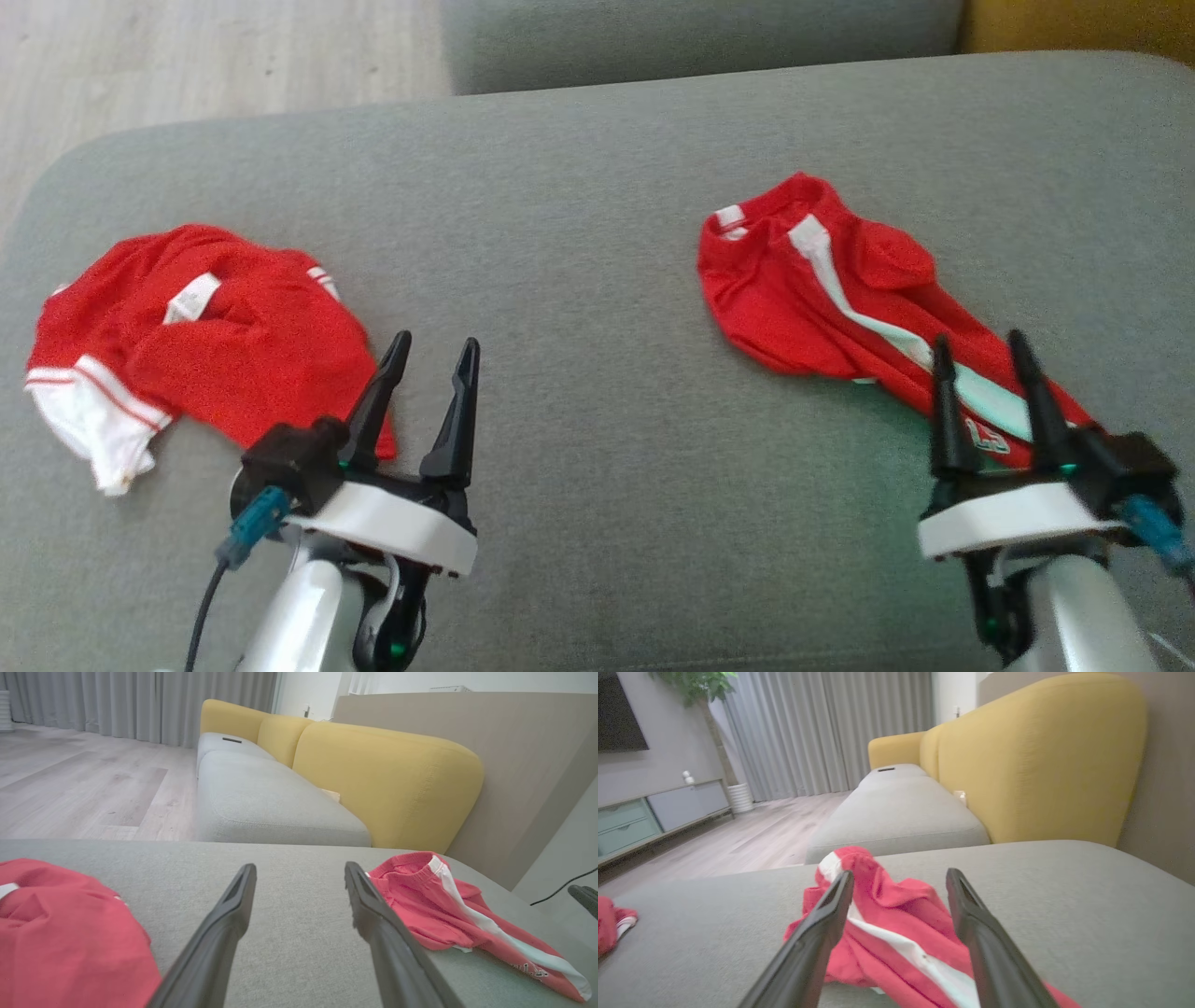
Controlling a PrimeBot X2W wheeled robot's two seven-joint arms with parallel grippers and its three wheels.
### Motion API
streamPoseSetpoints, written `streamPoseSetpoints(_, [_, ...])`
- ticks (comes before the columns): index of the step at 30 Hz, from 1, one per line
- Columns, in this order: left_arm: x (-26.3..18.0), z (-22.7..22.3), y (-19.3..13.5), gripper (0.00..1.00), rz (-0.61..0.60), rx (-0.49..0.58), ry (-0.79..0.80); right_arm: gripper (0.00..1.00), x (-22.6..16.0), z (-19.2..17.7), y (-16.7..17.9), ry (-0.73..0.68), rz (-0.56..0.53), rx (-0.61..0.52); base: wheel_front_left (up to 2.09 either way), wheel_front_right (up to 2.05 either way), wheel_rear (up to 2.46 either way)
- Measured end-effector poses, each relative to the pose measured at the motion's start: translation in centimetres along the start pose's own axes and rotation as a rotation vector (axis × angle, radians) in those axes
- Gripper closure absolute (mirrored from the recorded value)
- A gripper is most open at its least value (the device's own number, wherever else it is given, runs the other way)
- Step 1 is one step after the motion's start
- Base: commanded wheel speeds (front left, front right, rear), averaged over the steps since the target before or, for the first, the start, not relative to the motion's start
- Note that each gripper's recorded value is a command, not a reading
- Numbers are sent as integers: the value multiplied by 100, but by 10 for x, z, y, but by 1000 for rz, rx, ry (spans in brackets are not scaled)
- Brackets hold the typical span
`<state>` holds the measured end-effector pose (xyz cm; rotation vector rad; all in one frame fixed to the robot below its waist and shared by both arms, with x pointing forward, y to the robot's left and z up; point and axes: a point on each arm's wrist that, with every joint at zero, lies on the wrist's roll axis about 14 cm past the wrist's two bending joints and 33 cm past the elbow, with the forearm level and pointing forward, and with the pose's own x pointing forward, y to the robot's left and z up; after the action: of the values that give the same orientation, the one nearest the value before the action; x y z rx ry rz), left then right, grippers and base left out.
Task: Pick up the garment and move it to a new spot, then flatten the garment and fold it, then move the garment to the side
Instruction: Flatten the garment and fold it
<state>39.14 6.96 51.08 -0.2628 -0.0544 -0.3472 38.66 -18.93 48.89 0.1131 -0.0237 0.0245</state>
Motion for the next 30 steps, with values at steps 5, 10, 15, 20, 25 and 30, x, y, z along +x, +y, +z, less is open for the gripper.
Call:
streamPoseSetpoints(5, [-8, 0, 13, 0, 42, 3, 3, 0, 12, -27, 39, 84, 121, -11, 0, 0, 0])
streamPoseSetpoints(10, [-17, -5, 28, 0, 92, 13, 21, 0, 55, -42, 63, 159, 217, -78, 0, 0, 0])
streamPoseSetpoints(15, [-24, -11, 38, 0, 126, 14, 41, 0, 83, -55, 66, 206, 244, -127, 0, 0, 0])
streamPoseSetpoints(20, [-26, -14, 47, 0, 154, 10, 51, 100, 98, -71, 74, 260, 266, -133, 0, 0, 0])
streamPoseSetpoints(25, [-23, -11, 51, 0, 160, 14, 43, 100, 112, -63, 88, 224, 302, -128, 0, 0, 0])
streamPoseSetpoints(30, [-21, -9, 47, 0, 150, 15, 35, 100, 102, -50, 127, 182, 398, -66, 0, 0, 0])
